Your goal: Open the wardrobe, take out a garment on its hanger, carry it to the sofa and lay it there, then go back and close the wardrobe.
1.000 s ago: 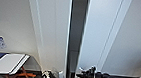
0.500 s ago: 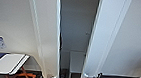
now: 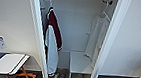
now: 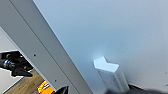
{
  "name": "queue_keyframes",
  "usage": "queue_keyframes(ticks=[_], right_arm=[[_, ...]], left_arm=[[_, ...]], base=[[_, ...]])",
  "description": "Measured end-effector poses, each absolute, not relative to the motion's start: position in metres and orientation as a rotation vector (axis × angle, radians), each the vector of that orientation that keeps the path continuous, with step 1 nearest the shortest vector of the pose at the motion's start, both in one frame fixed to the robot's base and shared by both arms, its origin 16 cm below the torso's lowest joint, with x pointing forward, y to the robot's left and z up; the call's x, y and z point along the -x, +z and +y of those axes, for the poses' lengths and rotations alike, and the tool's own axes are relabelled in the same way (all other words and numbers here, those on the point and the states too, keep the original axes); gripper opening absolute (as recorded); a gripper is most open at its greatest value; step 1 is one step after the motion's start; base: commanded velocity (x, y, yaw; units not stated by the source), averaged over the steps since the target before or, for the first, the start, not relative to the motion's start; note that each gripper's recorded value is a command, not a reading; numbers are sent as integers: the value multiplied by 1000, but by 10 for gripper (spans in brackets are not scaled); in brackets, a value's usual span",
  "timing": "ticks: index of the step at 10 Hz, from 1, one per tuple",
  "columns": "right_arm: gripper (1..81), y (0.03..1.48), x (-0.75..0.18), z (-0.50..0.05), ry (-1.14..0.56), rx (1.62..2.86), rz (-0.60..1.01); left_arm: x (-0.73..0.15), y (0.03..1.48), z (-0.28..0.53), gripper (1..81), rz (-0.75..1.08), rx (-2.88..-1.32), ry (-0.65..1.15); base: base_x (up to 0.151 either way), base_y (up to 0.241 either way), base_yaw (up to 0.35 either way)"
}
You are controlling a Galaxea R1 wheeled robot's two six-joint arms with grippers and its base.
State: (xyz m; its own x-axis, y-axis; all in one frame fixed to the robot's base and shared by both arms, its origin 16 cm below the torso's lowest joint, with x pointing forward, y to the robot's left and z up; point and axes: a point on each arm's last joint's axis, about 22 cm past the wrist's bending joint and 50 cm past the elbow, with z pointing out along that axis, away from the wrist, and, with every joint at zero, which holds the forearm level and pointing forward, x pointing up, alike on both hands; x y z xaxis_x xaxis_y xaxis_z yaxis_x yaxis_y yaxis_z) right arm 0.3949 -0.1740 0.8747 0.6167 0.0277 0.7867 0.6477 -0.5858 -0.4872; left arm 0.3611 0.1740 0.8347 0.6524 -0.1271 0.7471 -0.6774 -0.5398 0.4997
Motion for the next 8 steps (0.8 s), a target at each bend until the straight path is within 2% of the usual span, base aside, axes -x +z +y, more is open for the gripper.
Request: queue_keyframes(ticks=[1,3,5,8], right_arm=[[811,874,-386,-192,-975,2044,-497],[811,873,-369,-232,-986,2094,-430],[811,868,-350,-290,-1004,2184,-344],[811,844,-339,-365,-1010,2311,-171]], left_arm=[[-353,837,188,811,-566,-2036,877],[-204,829,154,811,-486,-1997,521],[-214,824,220,811,-407,-2098,645],[-176,778,273,811,-282,-2214,637]], base=[[0,0,0],[0,0,0],[0,0,0],[0,0,0]])
